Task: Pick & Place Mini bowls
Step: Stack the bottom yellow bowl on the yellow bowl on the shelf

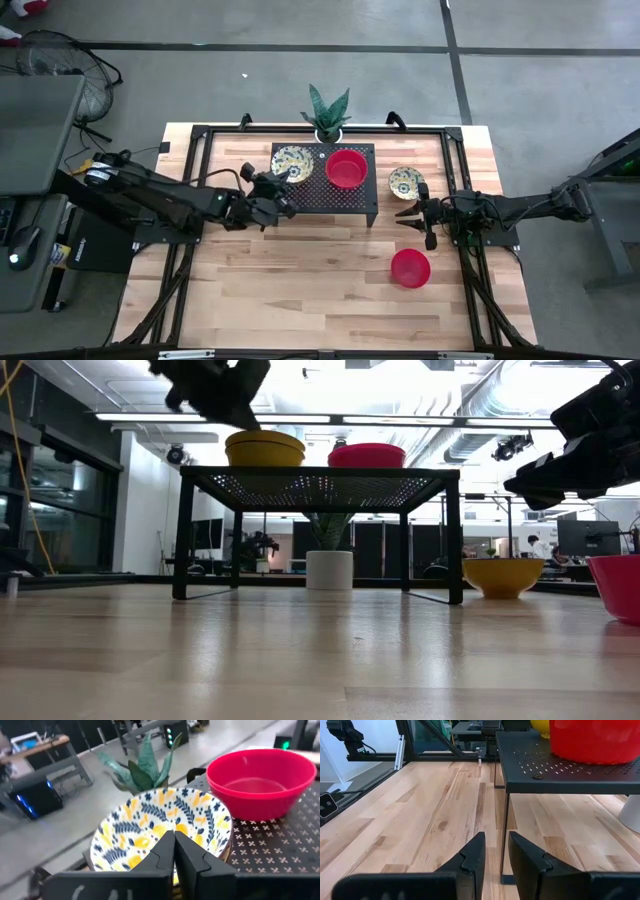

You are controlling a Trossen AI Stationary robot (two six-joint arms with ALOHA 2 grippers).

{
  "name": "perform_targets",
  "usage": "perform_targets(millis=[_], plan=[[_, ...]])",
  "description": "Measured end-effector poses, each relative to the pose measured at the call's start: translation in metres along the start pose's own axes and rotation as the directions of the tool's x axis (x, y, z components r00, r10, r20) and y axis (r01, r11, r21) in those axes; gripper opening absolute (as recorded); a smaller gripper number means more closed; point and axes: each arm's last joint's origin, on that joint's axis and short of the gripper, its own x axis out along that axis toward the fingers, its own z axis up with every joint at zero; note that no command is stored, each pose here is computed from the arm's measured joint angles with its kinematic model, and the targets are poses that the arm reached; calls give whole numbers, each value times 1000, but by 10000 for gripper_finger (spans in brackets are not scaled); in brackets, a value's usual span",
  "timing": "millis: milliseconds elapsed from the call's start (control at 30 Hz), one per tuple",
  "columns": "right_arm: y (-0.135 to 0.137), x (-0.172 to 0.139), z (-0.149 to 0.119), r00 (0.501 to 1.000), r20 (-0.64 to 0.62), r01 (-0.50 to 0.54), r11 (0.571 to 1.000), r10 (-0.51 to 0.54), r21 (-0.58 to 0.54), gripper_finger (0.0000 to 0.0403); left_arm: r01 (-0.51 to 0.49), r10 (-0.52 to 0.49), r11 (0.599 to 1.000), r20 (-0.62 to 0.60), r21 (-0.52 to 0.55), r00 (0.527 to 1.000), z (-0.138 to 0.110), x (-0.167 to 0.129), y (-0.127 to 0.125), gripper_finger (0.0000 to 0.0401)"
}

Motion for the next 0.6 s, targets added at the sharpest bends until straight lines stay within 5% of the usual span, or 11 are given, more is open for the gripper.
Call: perform_targets(millis=[600], plan=[[0, 0, 0, 1000, 0, 0, 1000, 0, 0, 73, -5, 5, 1000, 47, -17, 999, -9, -7, 5, 0]])
